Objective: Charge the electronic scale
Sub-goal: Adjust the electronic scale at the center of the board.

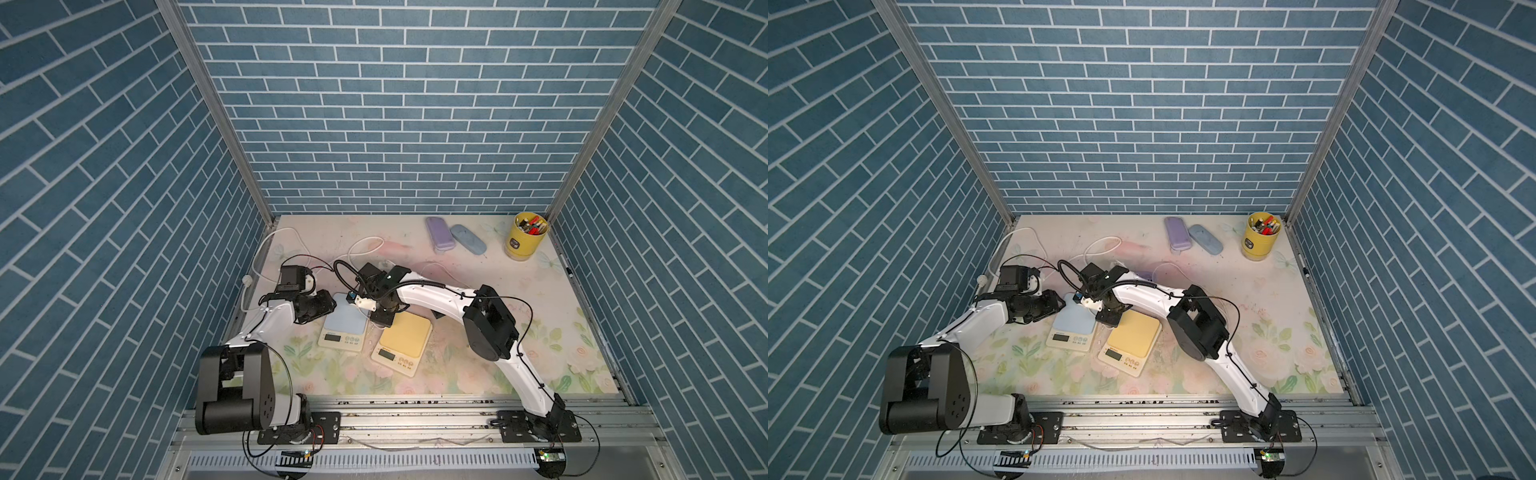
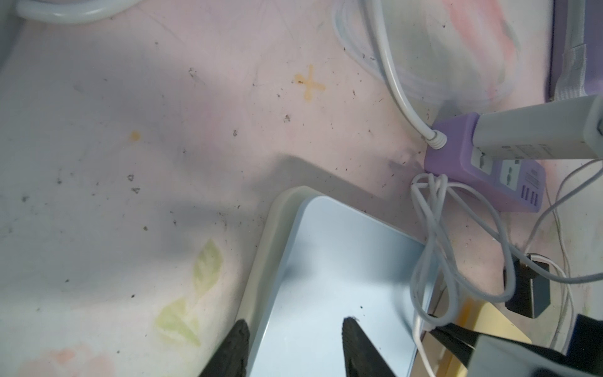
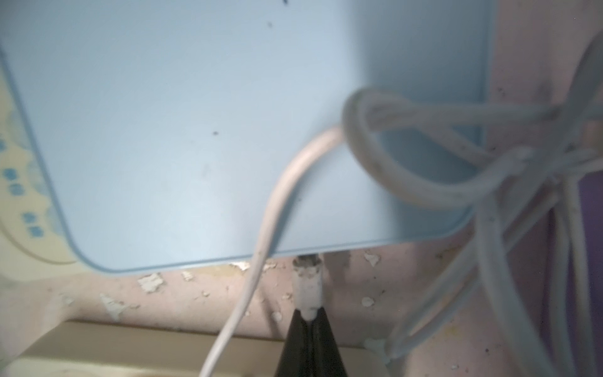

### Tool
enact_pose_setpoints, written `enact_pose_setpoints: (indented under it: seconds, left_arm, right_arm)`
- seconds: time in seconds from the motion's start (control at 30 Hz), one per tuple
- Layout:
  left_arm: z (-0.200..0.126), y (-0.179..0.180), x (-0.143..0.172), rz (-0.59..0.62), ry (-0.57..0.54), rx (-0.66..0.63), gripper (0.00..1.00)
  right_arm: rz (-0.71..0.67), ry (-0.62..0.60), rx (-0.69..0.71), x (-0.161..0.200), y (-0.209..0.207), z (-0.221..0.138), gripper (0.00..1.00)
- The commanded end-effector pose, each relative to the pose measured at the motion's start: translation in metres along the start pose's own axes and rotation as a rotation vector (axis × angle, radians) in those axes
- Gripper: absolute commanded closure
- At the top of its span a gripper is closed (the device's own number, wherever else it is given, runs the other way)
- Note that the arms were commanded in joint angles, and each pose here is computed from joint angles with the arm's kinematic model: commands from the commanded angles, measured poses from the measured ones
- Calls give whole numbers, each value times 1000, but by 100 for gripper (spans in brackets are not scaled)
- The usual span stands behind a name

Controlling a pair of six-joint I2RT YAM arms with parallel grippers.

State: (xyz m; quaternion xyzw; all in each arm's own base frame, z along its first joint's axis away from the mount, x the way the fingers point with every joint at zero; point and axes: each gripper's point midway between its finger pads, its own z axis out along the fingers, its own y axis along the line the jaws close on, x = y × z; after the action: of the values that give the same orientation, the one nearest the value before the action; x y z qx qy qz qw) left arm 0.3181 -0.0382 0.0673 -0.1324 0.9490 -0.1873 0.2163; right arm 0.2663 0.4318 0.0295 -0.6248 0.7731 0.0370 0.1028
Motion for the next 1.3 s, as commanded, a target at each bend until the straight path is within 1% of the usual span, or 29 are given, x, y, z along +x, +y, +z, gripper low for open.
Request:
enact_pose_setpoints:
  seconds: [0.0,0.07,0.1,0.13,0.23,0.33,0.47,0.6,0.7,0.8,0.87,0.93,1.03,1.1,1.17,1.27]
  left_arm:
    - [-2,5,-2,-3,-5,-24,51]
    - [-2,7,-1,-2,-4,-35,50]
    - [-2,8,0,-3,-1,-40,50]
    - [-2,9,0,-4,-1,-44,50]
    - [-2,10,-1,-3,-3,-48,50]
    - [-4,10,-2,-5,-5,-51,50]
    - [-7,10,1,-1,0,-51,50]
    - [-9,8,6,-1,6,-41,50]
    - [-8,8,11,-8,17,-30,50]
    - [-6,7,13,-14,22,-22,50]
    - [-7,7,14,-15,21,-22,50]
    - [-8,7,14,-14,18,-21,50]
    - [-12,6,13,-9,13,-19,50]
    - [-15,5,13,-6,9,-21,50]
    - [-17,5,12,-3,5,-22,50]
    - [-19,5,11,0,2,-20,50]
  right_arm:
    - [146,145,61,56,-31,1,100]
    - [229,127,84,76,-52,-11,100]
    - [250,129,88,84,-58,-14,100]
    - [266,116,104,90,-65,-26,100]
    - [247,132,122,101,-69,-32,100]
    - [223,119,96,90,-58,-33,100]
    - [159,120,137,73,-48,-35,100]
    - [70,82,171,54,-34,-43,100]
    - [63,45,182,46,-29,-56,100]
    - [100,45,227,48,-33,-70,100]
    - [134,72,272,58,-41,-77,100]
    - [172,117,268,73,-43,-76,100]
    - [242,225,250,109,-50,-67,100]
    - [297,274,257,132,-56,-66,100]
    - [358,296,261,148,-63,-72,100]
    - [396,277,327,153,-76,-90,100]
